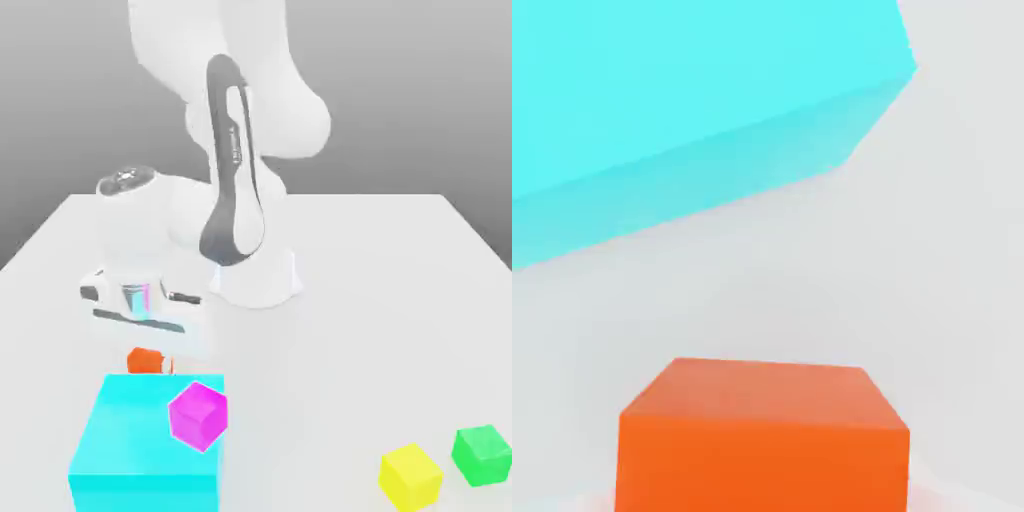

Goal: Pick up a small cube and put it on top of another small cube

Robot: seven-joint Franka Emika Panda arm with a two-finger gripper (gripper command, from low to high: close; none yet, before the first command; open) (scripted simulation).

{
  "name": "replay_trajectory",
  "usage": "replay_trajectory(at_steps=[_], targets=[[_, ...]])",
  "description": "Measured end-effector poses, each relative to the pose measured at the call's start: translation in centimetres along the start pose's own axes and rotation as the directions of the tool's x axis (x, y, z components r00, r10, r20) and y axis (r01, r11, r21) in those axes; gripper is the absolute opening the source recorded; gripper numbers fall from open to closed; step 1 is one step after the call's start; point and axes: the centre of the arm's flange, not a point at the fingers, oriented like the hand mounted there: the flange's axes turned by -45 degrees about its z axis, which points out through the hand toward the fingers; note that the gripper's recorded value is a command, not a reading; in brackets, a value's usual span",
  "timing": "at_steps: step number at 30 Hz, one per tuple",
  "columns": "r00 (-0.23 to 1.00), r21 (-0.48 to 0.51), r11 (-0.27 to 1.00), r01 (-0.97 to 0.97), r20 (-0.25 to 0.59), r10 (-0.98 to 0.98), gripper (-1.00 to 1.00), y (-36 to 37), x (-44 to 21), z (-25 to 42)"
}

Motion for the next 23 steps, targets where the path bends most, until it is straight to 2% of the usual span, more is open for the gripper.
replay_trajectory(at_steps=[3, 6, 15, 19, 20, 23], targets=[[1.0, -0.002, 1.0, 0.015, 0.001, -0.015, -1.0, -0.5, 0.5, -2.2], [0.996, -0.004, 0.996, 0.085, 0.002, -0.085, -1.0, -2.7, 3.8, -4.6], [0.954, -0.001, 0.954, 0.299, 0.002, -0.299, -1.0, -12.9, 12.5, -14.0], [0.948, -0.001, 0.948, 0.319, 0.002, -0.319, -1.0, -14.1, 13.0, -10.0], [0.948, -0.001, 0.948, 0.319, 0.002, -0.319, 1.0, -14.1, 13.0, -9.2], [0.948, -0.001, 0.948, 0.319, 0.002, -0.319, 1.0, -14.1, 13.0, -9.2]])
